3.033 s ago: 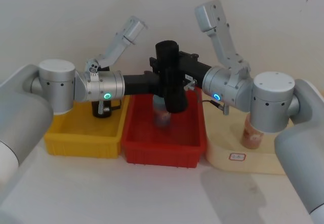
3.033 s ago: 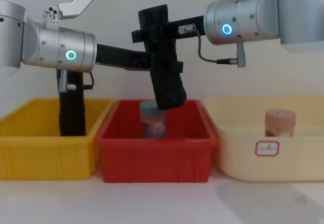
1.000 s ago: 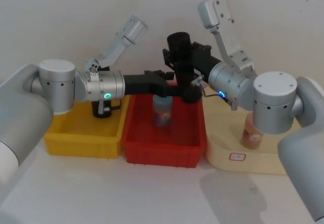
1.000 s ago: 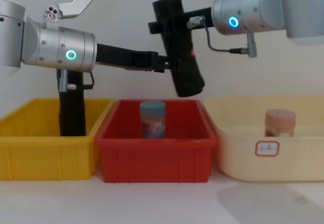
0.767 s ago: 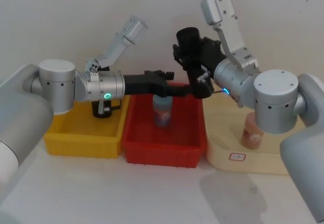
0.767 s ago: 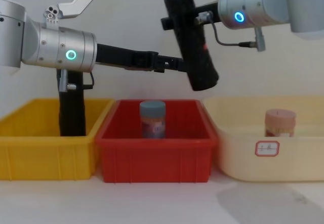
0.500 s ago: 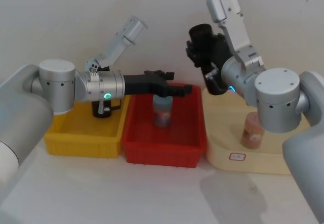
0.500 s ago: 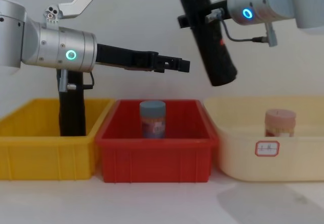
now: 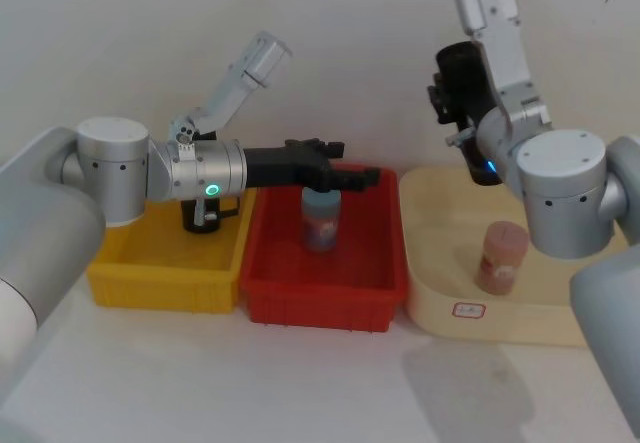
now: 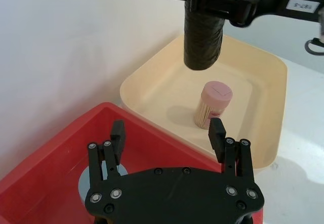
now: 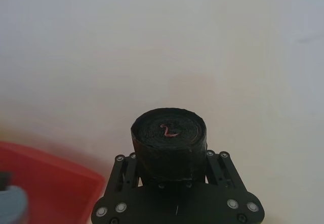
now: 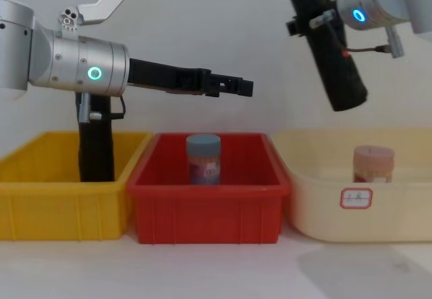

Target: Pick up the garbage bag with the one hand and transfer it to the other hand.

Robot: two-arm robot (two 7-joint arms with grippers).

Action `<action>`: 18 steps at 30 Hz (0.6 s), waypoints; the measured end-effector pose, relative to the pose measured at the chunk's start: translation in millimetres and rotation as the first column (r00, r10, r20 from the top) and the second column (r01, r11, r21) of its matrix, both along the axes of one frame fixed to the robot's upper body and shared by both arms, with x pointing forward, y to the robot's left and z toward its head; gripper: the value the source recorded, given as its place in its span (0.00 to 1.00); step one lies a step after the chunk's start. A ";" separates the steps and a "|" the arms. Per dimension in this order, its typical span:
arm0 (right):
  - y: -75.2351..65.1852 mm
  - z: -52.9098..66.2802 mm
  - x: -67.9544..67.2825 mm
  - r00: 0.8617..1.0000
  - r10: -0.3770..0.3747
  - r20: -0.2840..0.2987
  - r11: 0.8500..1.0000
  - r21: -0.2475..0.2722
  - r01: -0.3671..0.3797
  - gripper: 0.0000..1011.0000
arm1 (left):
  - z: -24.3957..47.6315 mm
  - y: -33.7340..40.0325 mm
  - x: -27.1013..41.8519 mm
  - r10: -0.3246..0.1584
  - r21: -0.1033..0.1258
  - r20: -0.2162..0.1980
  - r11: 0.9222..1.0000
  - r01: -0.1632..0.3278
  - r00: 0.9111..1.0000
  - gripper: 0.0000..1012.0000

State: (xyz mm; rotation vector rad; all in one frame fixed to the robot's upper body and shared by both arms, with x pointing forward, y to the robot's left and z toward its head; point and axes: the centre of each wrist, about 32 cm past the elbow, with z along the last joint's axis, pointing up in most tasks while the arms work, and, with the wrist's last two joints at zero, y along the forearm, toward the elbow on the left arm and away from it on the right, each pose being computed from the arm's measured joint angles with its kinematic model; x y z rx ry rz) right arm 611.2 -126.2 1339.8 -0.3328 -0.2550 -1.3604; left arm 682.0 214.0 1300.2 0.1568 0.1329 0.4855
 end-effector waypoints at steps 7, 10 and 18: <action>-12.6 -0.2 7.6 0.992 -0.125 -0.015 0.992 0.022 0.126 0.53 | 0.0 0.0 0.0 0.000 0.000 0.000 1.000 0.000 1.000 0.99; -19.9 0.7 12.1 0.985 -0.173 -0.025 0.984 0.039 0.174 0.53 | 0.0 0.0 0.0 0.000 0.000 0.000 1.000 0.000 1.000 0.99; -37.6 -1.9 23.8 0.965 -0.256 -0.063 0.962 0.078 0.261 0.53 | 0.0 0.0 0.0 0.000 0.000 0.000 1.000 0.000 1.000 0.99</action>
